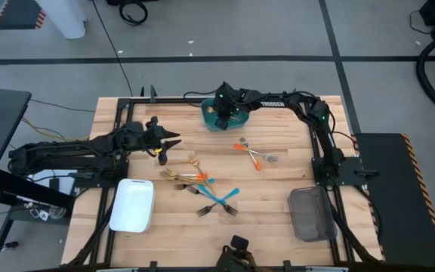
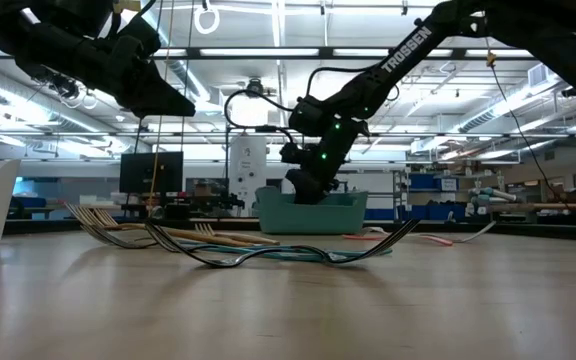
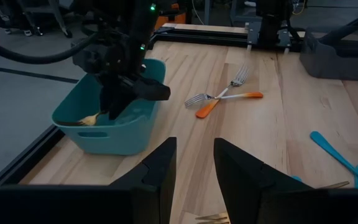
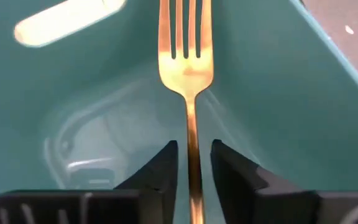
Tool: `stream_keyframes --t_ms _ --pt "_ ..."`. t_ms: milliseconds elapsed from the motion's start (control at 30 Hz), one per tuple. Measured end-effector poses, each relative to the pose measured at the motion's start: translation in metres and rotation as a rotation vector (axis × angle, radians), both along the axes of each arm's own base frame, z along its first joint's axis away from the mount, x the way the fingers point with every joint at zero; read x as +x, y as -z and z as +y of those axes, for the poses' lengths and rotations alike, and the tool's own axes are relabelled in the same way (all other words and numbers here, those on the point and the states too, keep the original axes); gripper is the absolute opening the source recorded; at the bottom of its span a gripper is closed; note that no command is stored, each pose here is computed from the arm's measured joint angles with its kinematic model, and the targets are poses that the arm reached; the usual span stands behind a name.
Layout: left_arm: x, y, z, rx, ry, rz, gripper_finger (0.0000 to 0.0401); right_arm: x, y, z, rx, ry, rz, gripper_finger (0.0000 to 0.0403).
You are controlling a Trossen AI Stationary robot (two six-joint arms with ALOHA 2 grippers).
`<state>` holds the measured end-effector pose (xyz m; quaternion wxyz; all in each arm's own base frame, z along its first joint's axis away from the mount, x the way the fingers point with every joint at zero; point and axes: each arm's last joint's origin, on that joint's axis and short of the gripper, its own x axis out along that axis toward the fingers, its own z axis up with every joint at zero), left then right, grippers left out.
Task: Sort silverware by color (type)
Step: Put the gold fork into the blue bin
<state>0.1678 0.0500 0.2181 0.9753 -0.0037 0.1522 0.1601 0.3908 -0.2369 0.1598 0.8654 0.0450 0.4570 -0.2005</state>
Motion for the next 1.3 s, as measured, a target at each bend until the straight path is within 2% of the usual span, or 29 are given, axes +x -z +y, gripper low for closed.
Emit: stream_keyframes --t_ms 167,333,467,800,1100,1300 --pt "0.0 0.0 0.0 -0.001 0.0 0.0 0.0116 0.0 -0.001 -0.002 -0.003 0.059 -0.009 0.016" --pt "0.0 0.0 0.0 -0.001 0.0 0.0 0.0116 0.001 -0.001 -0.001 -0.018 0.12 -0.008 0.0185" --pt "0.0 0.0 0.0 -0.001 0.0 0.0 0.0116 0.003 -0.004 0.002 -0.002 0.132 0.0 0.0187" --pt "-0.001 0.002 0.0 -0.02 -0.004 0.02 0.0116 0.014 -0.043 0.004 0.017 0.131 0.015 0.019" --pt "-0.003 0.009 -0.001 -0.066 -0.014 0.081 0.0116 0.032 -0.07 0.037 -0.055 0.131 0.074 0.019" --pt "-0.005 0.012 -0.002 -0.103 -0.015 0.108 0.0116 0.039 -0.083 0.059 -0.05 0.119 0.097 0.0189"
